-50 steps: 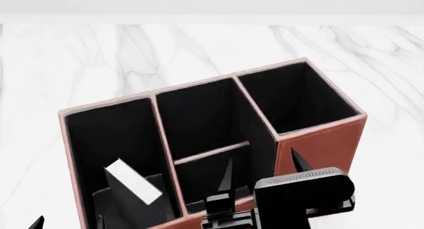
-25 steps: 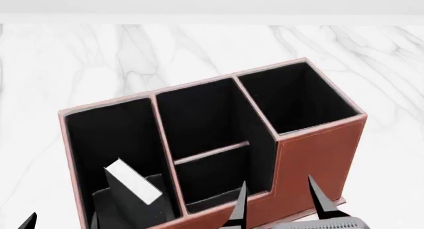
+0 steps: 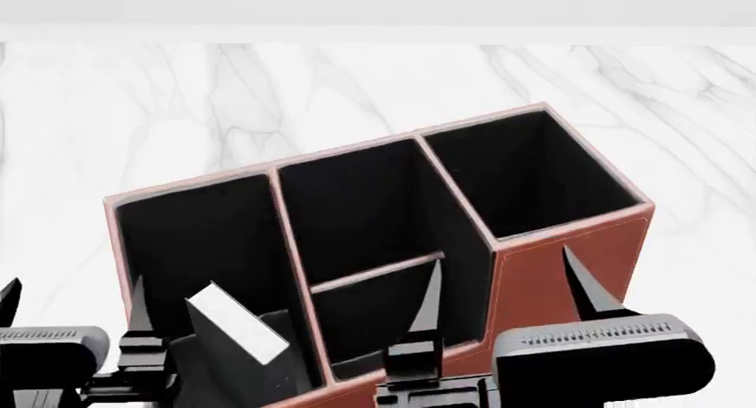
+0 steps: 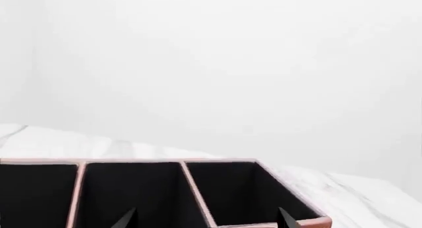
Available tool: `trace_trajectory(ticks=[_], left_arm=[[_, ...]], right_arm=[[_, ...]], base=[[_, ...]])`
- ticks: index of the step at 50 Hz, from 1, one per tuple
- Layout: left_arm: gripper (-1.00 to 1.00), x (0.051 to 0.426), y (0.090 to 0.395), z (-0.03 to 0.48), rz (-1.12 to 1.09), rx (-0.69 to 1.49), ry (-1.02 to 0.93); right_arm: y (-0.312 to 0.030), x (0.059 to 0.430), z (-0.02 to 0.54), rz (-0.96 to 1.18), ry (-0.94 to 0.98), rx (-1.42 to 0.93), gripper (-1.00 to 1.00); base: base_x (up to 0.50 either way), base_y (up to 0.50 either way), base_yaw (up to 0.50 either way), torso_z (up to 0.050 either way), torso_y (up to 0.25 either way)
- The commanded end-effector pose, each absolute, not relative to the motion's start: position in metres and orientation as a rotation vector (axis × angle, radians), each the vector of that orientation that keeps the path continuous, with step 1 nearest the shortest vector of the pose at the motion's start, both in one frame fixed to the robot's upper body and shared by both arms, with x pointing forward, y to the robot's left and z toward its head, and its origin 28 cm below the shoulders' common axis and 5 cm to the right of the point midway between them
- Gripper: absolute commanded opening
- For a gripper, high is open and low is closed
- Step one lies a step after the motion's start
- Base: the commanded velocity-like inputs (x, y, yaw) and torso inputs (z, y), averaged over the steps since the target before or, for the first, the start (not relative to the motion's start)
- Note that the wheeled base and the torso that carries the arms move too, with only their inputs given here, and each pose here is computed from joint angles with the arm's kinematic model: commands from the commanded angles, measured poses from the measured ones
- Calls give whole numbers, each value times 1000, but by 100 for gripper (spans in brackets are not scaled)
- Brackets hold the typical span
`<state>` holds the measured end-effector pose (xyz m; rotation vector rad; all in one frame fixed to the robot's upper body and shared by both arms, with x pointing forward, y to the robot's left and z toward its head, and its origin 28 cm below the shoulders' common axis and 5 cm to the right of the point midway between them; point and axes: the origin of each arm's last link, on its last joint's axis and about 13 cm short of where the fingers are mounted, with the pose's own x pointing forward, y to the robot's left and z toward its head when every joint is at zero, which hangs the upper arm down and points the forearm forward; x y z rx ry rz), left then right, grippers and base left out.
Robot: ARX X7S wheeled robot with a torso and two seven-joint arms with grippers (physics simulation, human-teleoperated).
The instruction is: Pick up the book and place it in the left compartment of the caddy.
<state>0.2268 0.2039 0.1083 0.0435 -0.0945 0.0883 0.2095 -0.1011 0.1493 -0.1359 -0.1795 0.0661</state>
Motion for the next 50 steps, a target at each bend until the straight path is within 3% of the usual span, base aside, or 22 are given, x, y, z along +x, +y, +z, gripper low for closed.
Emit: trace_trajectory(ticks=[1, 17, 50], left_arm=[[100, 236, 204, 148, 103, 57, -168], [100, 250, 198, 190, 98, 70, -239], [100, 257, 192, 255, 104, 70, -384]], right_arm=[[-103, 216, 187, 72, -240, -139, 100], [-107, 233, 236, 47, -293, -142, 100], [-99, 246, 285, 37, -362, -195, 100]], base=[[0, 0, 0, 0, 0], [0, 0, 0, 0, 0], [0, 0, 0, 0, 0]])
